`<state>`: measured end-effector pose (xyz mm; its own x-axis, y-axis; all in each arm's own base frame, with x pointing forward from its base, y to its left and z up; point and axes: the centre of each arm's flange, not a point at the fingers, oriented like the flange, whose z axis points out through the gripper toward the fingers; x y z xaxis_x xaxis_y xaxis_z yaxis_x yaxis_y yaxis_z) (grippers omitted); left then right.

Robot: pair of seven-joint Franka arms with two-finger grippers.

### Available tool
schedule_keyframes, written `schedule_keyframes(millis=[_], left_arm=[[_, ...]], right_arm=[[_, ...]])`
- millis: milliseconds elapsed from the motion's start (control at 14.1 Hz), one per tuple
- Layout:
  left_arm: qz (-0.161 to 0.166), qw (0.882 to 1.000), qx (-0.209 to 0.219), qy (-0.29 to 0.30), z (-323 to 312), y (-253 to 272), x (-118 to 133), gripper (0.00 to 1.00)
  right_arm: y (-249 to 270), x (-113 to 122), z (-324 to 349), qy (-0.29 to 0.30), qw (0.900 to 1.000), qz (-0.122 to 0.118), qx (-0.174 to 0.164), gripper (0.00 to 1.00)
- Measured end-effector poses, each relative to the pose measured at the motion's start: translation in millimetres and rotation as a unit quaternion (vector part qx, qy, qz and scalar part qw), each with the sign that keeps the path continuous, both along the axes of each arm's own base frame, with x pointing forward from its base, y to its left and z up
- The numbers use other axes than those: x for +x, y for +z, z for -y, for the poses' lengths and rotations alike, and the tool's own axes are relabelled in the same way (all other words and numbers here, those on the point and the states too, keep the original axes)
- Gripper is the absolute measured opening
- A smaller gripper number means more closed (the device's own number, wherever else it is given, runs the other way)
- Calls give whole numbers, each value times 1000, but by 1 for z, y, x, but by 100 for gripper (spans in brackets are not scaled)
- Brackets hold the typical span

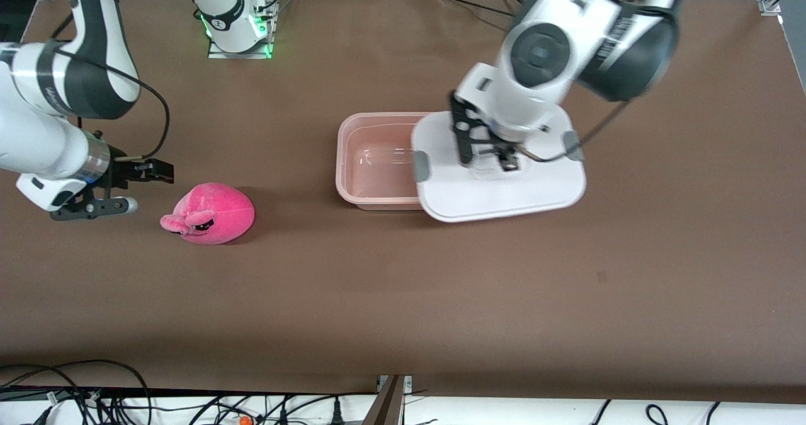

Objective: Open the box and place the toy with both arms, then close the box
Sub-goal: 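Lift the lid aside with the left gripper while the right gripper reaches the toy, then grasp the pink plush toy with the right gripper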

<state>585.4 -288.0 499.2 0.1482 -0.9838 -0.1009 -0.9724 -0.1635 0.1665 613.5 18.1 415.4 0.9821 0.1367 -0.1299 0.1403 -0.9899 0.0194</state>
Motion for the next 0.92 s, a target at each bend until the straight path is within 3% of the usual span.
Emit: schedule_keyframes(millis=[213, 354, 638, 922], left_arm=[[-16, 1000, -15, -2, -117, -1, 41, 7], [-25, 999, -25, 11, -195, -1, 55, 7], [-25, 999, -42, -7, -297, 4, 60, 7], [-32, 999, -11, -29, -333, 5, 58, 7]], right_arm=[[-33, -5, 1, 0, 1000, 15, 1, 100], [-53, -11, 2, 0, 1000, 22, 0, 100], [-86, -16, -2, 5, 999, 40, 0, 100], [-103, -12, -6, 9, 999, 48, -2, 96]])
